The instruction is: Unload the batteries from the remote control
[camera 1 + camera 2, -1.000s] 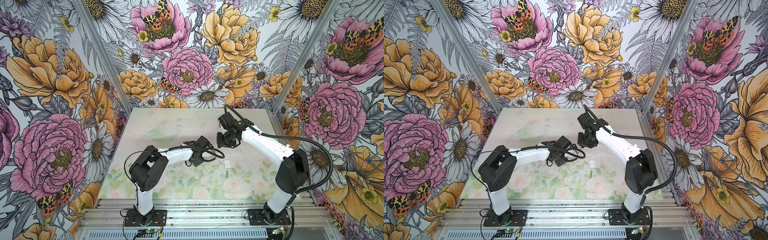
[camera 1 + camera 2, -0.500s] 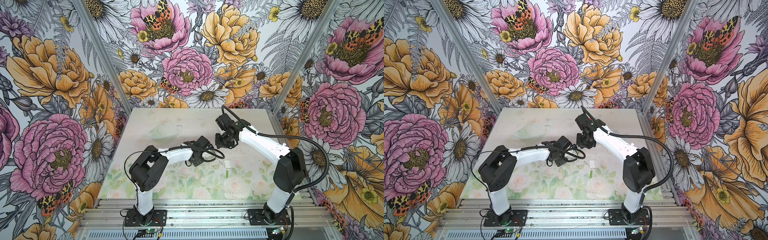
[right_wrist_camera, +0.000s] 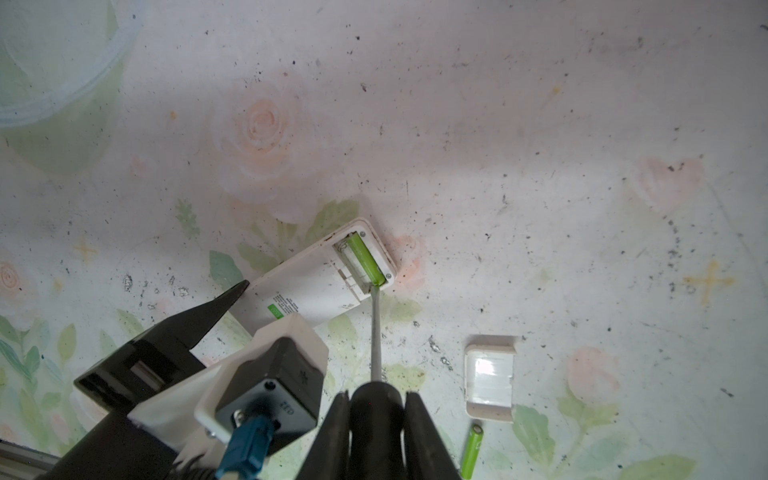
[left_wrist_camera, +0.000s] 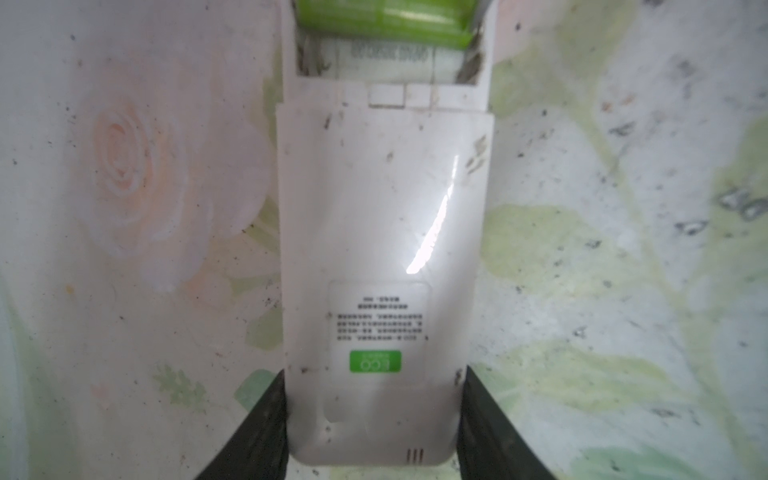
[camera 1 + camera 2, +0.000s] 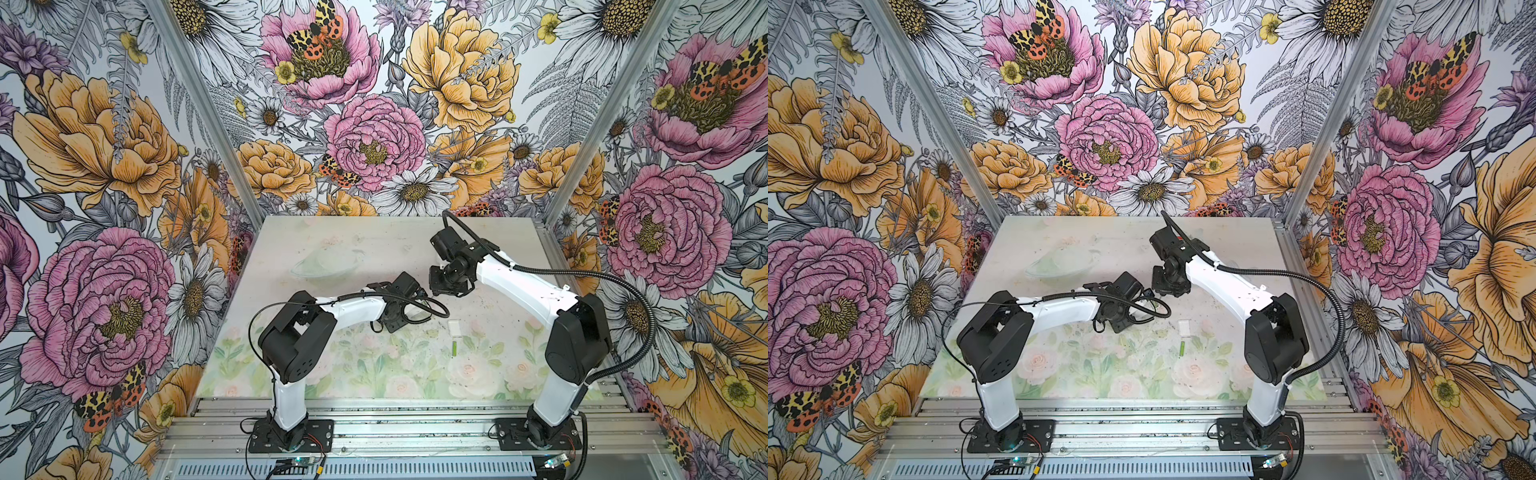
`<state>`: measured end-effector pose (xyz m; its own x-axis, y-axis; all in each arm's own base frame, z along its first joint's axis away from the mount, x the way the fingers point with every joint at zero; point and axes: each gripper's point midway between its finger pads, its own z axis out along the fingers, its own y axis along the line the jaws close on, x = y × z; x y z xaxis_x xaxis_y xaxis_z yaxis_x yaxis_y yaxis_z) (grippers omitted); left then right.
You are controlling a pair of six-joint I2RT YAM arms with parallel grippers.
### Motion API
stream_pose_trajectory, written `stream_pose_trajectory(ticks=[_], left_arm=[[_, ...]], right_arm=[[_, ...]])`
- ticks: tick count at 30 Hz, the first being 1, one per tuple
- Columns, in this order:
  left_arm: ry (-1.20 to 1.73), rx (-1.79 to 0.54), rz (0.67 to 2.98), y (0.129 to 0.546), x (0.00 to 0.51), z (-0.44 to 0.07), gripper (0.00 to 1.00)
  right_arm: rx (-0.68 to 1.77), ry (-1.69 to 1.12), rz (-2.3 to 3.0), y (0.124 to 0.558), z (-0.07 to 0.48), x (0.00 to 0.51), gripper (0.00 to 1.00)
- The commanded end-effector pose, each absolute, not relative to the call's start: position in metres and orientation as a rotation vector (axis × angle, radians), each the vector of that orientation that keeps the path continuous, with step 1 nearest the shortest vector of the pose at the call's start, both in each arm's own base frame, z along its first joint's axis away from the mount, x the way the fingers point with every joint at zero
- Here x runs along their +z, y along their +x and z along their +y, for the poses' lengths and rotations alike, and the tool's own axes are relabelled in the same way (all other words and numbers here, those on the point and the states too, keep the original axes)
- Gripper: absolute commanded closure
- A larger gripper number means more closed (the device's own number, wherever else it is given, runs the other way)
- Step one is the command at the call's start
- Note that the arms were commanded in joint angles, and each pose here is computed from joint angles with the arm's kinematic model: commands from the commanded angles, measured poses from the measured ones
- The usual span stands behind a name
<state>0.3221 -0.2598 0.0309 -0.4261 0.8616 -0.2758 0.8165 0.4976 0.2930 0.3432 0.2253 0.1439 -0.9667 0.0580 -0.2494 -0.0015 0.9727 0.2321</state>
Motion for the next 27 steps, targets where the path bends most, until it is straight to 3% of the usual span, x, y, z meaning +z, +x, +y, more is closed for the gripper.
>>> stream_pose_trajectory(ticks=[1, 22, 27], left_arm=[[1.420, 0.196, 2.355, 0.322, 0.024, -0.256, 1.00], [1.428, 0.197, 2.348, 0.323, 0.025, -0.257, 1.00], [1.434, 0.198, 2.348, 0.322, 0.024, -0.257, 1.00]], right_arm=[[0.337, 0.035, 2.843, 0.347, 0.229, 0.145, 1.00], [0.237, -0.013, 2.869, 0.341, 0.223, 0.134, 1.00], [0.323, -0.024, 2.832, 0.346, 0.234, 0.149, 1.00]])
